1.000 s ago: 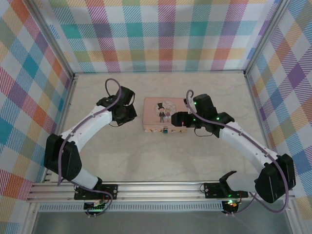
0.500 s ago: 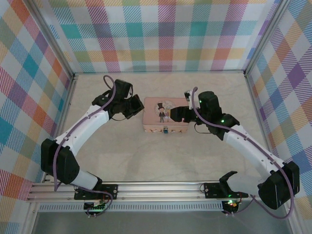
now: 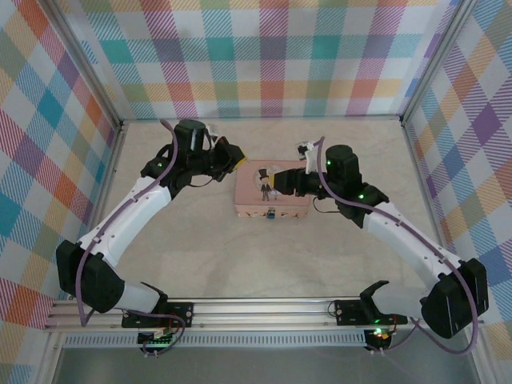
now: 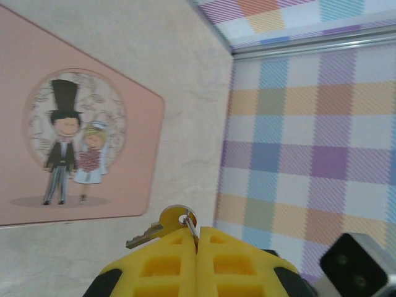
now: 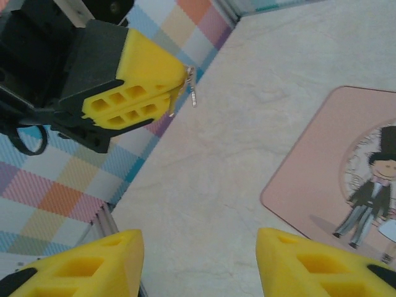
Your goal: Unlock the padlock with the key
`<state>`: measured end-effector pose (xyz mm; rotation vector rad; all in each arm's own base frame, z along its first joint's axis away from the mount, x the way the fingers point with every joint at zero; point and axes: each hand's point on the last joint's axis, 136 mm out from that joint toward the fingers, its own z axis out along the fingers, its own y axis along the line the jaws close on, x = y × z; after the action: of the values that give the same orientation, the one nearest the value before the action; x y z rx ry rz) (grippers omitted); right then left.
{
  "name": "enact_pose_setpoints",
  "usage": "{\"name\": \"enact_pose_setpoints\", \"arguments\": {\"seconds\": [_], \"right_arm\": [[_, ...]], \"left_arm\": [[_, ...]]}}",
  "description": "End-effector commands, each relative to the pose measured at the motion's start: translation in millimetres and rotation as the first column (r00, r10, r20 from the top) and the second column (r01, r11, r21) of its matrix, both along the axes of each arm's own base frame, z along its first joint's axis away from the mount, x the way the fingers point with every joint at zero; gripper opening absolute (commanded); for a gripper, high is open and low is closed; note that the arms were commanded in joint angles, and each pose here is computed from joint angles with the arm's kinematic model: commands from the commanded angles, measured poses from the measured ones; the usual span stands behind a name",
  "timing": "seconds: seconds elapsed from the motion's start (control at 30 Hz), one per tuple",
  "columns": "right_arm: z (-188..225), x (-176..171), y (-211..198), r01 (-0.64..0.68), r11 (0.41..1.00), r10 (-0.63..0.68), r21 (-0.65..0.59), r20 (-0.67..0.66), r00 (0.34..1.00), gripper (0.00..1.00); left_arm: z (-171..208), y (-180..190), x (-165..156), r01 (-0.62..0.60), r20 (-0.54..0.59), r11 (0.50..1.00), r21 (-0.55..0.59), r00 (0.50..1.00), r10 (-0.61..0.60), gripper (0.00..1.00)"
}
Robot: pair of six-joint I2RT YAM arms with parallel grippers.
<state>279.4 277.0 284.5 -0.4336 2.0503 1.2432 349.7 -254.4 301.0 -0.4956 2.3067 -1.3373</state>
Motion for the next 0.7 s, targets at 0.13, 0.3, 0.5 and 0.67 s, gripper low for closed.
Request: {"name": "enact_pose_setpoints", "arguments": {"seconds": [0.13, 0.3, 0.5, 0.67], "right_arm": [[29, -2, 19, -0.082, 0.991, 0.086, 0.110, -0.040, 0.995, 0.45], [36, -1, 27, -0.105, 0.982, 0.120, 0.158, -0.087, 0.989, 0.40], [30, 13, 24, -0.072, 0.987, 0.084, 0.144, -0.077, 0.993, 0.40], [37, 13, 25, -0.097, 0.988, 0.102, 0.120, -0.035, 0.994, 0.38]], "left_arm": [[25, -15, -12, 0.057, 0.050, 0.992, -0.117, 0.997, -0.051, 0.00], [27, -16, -13, 0.063, 0.051, 0.989, -0.135, 0.997, -0.057, 0.00], [29, -21, -17, 0.090, 0.041, 0.981, -0.173, 0.996, -0.084, 0.00], [26, -19, -20, 0.095, 0.038, 0.984, -0.153, 0.995, -0.090, 0.00]]}}
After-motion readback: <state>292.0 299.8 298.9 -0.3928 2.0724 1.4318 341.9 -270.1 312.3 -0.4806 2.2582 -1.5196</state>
